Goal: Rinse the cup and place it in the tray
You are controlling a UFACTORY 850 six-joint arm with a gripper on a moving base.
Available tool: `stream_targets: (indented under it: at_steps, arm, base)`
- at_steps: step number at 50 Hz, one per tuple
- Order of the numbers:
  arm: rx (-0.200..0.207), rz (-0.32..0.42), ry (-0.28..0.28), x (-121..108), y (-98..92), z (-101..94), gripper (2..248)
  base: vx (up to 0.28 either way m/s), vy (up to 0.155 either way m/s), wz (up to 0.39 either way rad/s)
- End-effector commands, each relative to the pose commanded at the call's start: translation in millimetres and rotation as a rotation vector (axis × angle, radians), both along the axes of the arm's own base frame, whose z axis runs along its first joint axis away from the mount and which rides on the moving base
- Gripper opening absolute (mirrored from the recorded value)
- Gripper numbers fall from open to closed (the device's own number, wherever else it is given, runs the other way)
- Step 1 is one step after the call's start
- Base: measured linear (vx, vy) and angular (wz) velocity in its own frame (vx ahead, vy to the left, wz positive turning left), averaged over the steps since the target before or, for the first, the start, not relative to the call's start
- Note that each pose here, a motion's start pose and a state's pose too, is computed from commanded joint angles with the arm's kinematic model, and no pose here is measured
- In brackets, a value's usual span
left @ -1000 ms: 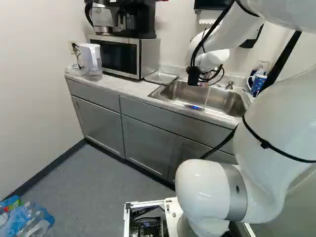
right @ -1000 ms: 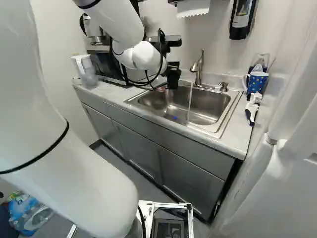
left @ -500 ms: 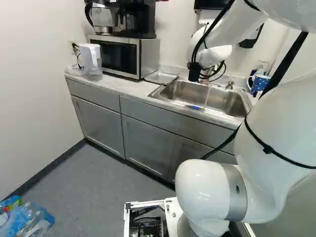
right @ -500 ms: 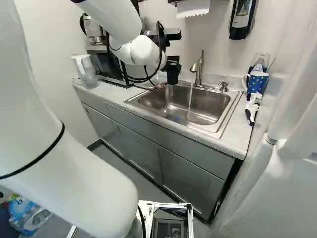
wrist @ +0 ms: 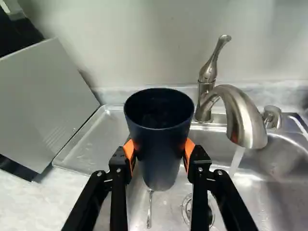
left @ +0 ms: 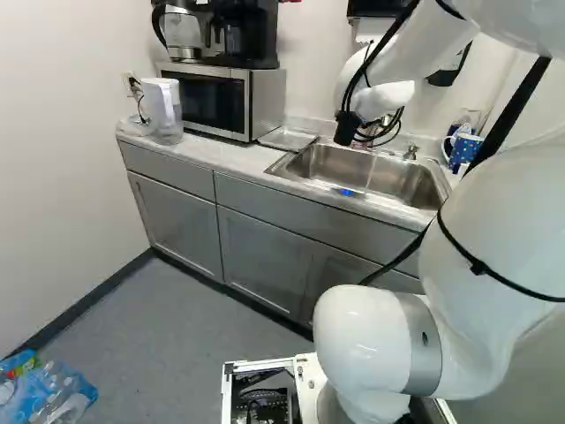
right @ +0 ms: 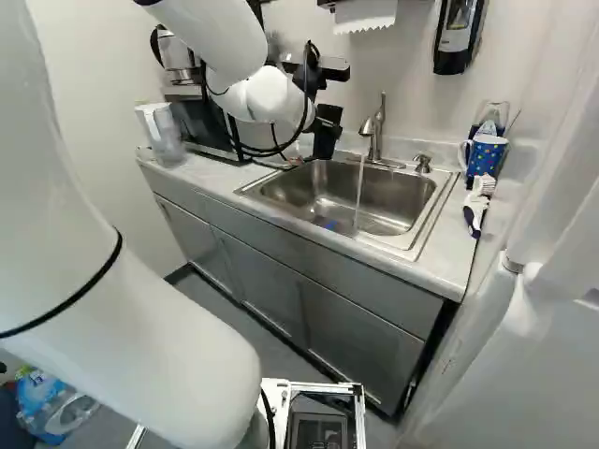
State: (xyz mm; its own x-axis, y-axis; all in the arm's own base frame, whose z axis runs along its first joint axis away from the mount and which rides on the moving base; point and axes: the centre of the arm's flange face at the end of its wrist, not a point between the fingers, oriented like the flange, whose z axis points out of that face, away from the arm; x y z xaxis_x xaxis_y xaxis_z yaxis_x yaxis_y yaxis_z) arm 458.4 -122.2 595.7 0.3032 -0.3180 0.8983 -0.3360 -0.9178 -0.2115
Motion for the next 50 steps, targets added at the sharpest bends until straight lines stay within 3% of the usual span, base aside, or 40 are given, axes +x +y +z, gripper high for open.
stream_targets:
  at_steps: [50]
  arm:
    - [0.468,-0.202,-0.125,0.0,0.0,0.0,120]
  base:
    - [0.0,0.0,0.0]
